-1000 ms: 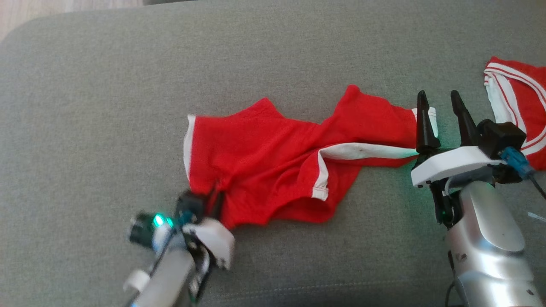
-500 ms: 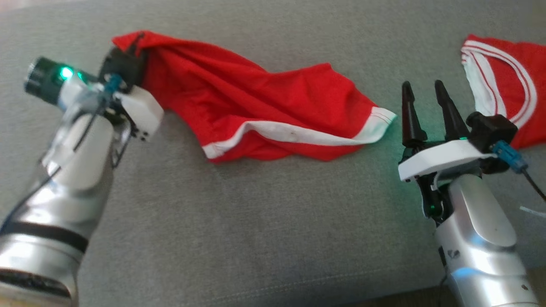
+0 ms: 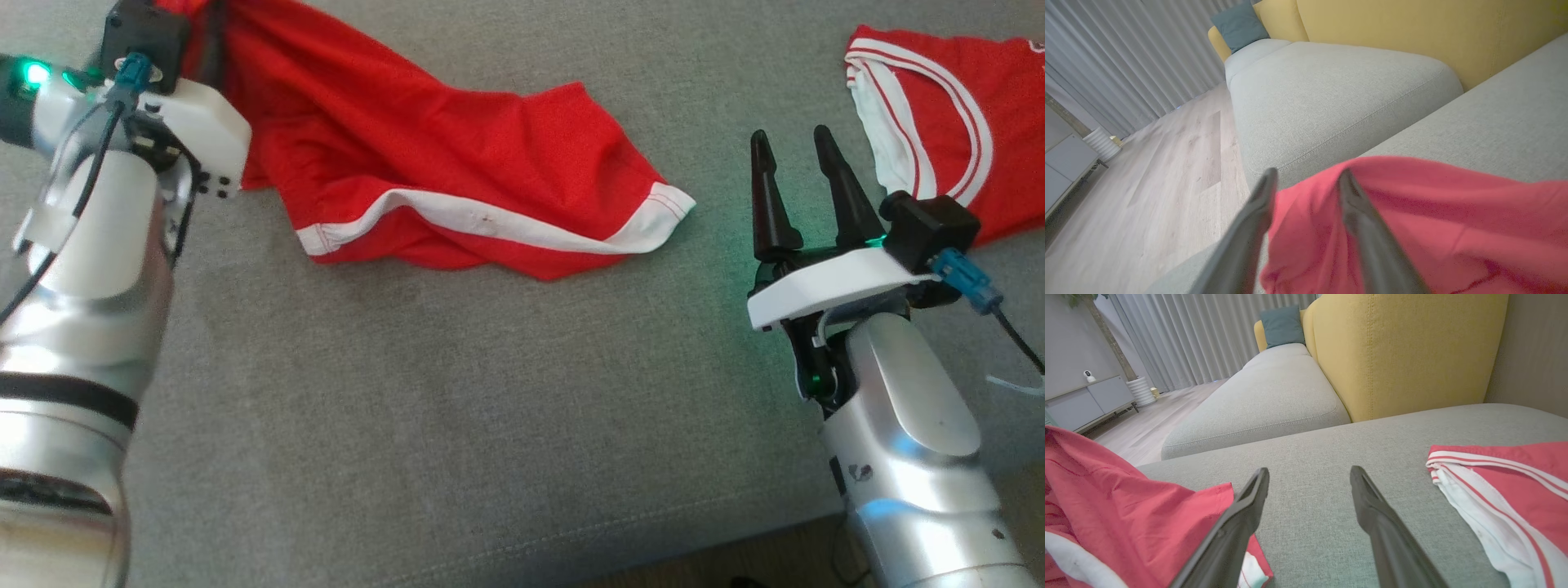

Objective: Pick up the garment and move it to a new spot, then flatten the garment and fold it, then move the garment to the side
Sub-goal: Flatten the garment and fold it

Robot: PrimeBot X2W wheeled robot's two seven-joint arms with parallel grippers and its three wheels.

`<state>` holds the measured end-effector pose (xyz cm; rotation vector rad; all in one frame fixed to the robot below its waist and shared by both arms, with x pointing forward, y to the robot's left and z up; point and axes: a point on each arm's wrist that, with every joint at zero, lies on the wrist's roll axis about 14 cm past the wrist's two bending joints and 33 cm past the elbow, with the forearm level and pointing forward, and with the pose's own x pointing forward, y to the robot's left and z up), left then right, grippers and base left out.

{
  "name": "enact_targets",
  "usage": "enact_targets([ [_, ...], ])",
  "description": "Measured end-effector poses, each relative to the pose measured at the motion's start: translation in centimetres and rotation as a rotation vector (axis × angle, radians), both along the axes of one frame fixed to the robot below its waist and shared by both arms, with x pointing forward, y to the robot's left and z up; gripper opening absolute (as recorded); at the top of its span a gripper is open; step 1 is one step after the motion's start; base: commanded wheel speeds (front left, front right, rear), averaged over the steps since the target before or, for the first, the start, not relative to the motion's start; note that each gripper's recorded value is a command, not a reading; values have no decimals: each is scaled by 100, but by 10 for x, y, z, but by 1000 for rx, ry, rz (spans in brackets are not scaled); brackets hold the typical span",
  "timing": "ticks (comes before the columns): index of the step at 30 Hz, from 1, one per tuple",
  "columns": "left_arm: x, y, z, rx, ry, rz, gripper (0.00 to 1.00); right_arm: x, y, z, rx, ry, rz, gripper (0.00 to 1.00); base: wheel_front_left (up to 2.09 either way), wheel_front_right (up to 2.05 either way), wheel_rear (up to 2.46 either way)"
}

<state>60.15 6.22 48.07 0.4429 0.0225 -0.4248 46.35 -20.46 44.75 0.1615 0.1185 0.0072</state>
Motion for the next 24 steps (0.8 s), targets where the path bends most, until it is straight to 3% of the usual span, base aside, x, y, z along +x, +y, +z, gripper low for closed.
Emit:
enact_targets([
  [5, -14, 6, -3, -143, 36, 93, 100, 2, 6, 8, 5, -23, 14, 100, 0, 0, 0],
  [13, -79, 12, -25, -325, 106, 188, 100, -8, 19, 15, 12, -38, 41, 100, 0, 0, 0],
  [24, -153, 43, -34, -414, 124, 311, 100, -28, 35, 13, -11, -30, 83, 100, 0, 0, 0],
])
